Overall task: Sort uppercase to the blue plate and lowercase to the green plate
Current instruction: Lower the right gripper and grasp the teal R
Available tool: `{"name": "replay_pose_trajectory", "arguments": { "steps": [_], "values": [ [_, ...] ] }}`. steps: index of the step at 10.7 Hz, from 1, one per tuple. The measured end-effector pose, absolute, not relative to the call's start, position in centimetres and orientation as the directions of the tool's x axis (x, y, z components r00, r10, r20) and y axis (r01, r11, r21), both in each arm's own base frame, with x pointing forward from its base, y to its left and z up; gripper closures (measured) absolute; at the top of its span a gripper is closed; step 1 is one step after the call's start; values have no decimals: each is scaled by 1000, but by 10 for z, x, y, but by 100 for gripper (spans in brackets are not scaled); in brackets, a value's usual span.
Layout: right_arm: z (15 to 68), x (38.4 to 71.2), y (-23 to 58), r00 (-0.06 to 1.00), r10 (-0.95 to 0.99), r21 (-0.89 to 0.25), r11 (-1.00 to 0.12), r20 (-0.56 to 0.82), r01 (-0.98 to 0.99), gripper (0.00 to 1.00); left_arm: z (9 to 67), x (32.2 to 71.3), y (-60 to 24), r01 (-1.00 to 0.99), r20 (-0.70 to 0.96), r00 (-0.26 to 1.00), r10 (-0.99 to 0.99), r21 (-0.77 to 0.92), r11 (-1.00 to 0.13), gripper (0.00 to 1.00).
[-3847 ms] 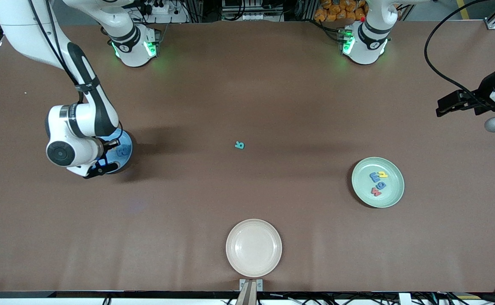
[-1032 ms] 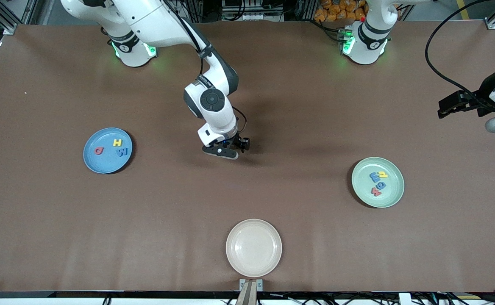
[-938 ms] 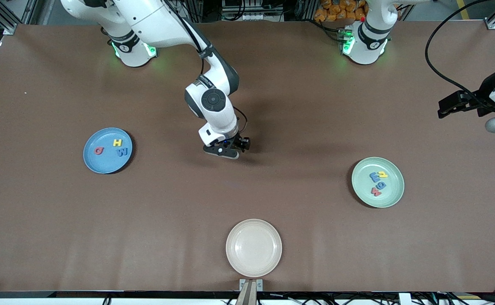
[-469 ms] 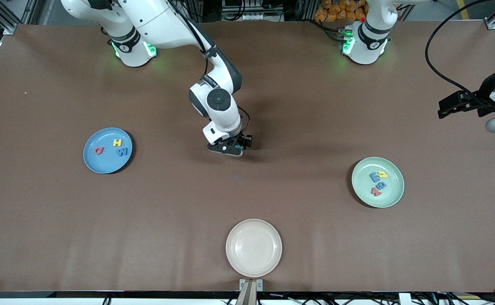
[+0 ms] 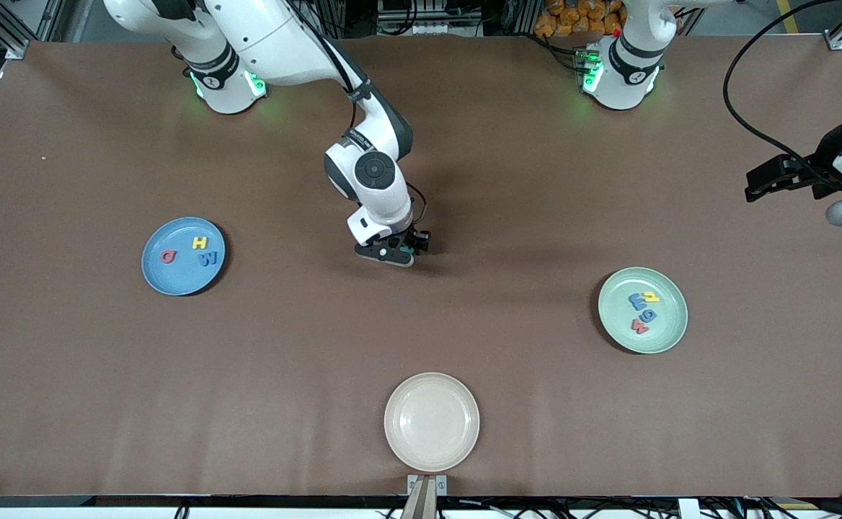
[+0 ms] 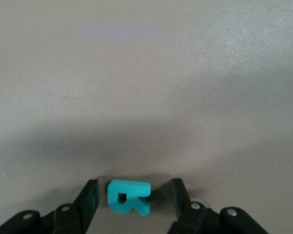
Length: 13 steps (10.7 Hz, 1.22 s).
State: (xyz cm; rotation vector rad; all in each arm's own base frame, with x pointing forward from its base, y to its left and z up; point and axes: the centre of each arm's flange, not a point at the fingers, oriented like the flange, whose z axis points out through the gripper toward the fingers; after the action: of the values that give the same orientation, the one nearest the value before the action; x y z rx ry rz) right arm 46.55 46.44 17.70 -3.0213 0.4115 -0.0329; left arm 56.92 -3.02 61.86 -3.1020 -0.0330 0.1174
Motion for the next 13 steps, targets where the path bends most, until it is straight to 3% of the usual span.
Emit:
{"name": "replay_pose_trajectory", "arguments": {
  "steps": [4,10,13],
  "values": [
    [178,468,469,961,-277,-87,-957,1,-276,38,619,569,-30,20,-75,997,23,-38,-999,0],
    [177,466,469,961,-277,-41,-960,-28,-278,38,620,569,-31,18,-70,997,20,-37,-999,0],
    [178,466,469,961,-276,-33,-960,-32,-277,51,623,569,-32,17,-64,998,20,-37,-999,0]
  ]
}}
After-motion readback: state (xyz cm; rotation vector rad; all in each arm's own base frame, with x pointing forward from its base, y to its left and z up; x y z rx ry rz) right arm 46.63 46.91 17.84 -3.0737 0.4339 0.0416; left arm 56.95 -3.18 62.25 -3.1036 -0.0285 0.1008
